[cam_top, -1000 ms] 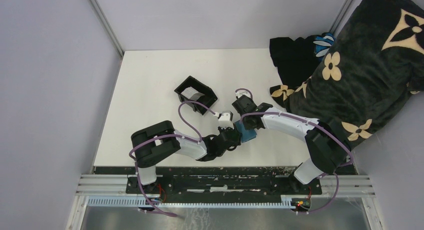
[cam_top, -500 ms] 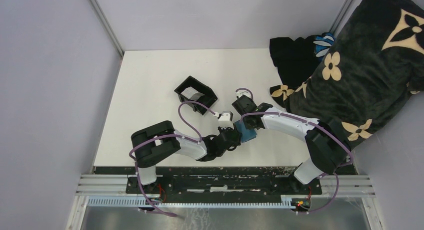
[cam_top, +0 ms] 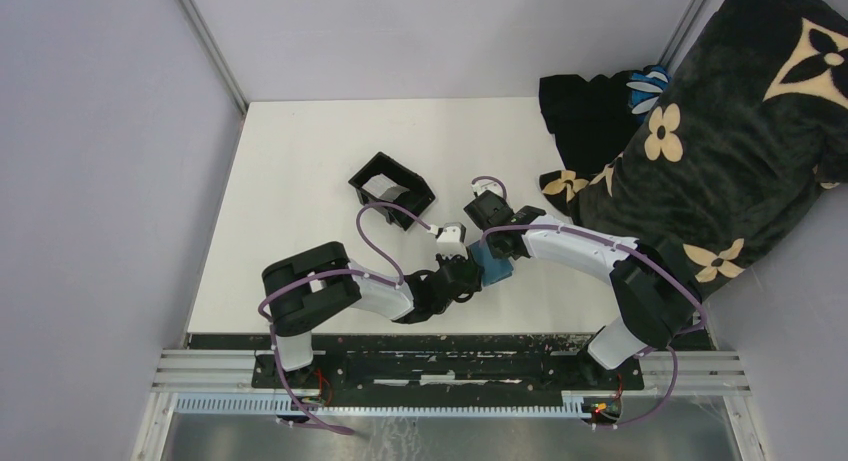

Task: Put the credit cards into the card holder
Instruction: Close the card holder at the center of the board.

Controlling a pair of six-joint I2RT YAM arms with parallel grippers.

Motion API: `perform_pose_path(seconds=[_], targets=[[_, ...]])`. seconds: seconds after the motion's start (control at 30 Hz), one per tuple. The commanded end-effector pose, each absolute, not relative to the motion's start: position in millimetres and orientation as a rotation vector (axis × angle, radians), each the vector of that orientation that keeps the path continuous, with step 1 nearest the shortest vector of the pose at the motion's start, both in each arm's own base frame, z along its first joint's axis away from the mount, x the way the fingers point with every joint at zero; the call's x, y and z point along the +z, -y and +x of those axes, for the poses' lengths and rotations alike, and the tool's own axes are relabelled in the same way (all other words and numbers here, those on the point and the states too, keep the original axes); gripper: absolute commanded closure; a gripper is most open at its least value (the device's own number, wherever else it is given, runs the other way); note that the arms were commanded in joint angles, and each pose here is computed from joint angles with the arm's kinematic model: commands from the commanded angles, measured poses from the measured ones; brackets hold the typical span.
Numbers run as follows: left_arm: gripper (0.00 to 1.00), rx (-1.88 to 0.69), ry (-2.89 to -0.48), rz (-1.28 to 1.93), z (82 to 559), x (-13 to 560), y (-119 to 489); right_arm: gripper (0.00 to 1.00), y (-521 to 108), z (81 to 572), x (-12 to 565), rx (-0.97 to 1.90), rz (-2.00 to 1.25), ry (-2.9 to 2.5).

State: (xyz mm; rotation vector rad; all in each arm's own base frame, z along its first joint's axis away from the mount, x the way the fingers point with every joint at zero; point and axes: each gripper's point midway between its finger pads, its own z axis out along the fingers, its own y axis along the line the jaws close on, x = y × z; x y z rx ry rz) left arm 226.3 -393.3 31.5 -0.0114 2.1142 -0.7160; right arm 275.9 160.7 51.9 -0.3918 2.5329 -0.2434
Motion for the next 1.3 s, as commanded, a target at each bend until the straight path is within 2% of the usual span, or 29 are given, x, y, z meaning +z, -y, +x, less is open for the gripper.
perform_pose_path(seconds=[0.0,0.3,0.6,0.93,1.27], targets=[[0.78,-0.717,-2.145,0.003,218.1,25.6,395.0,0.73,-168.5,288.2,65.8,-0.212,-0.368,-2.486],[0.78,-0.714,-2.147,0.005,217.6,24.7,394.8,0.79,-171.2,286.5,60.2,-0.195,-0.38,-2.507],[0.78,-0.708,-2.147,0.005,218.0,23.2,394.9,0.93,-170.6,284.8,56.1,-0.164,-0.37,-2.529],[0.76,-0.682,-2.112,0.025,224.9,36.3,396.1,0.99,-167.0,287.2,64.1,-0.161,-0.348,-2.506],[0.72,-0.639,-2.105,0.063,228.9,38.6,397.9,0.99,-170.2,287.0,80.3,-0.123,-0.354,-2.481]])
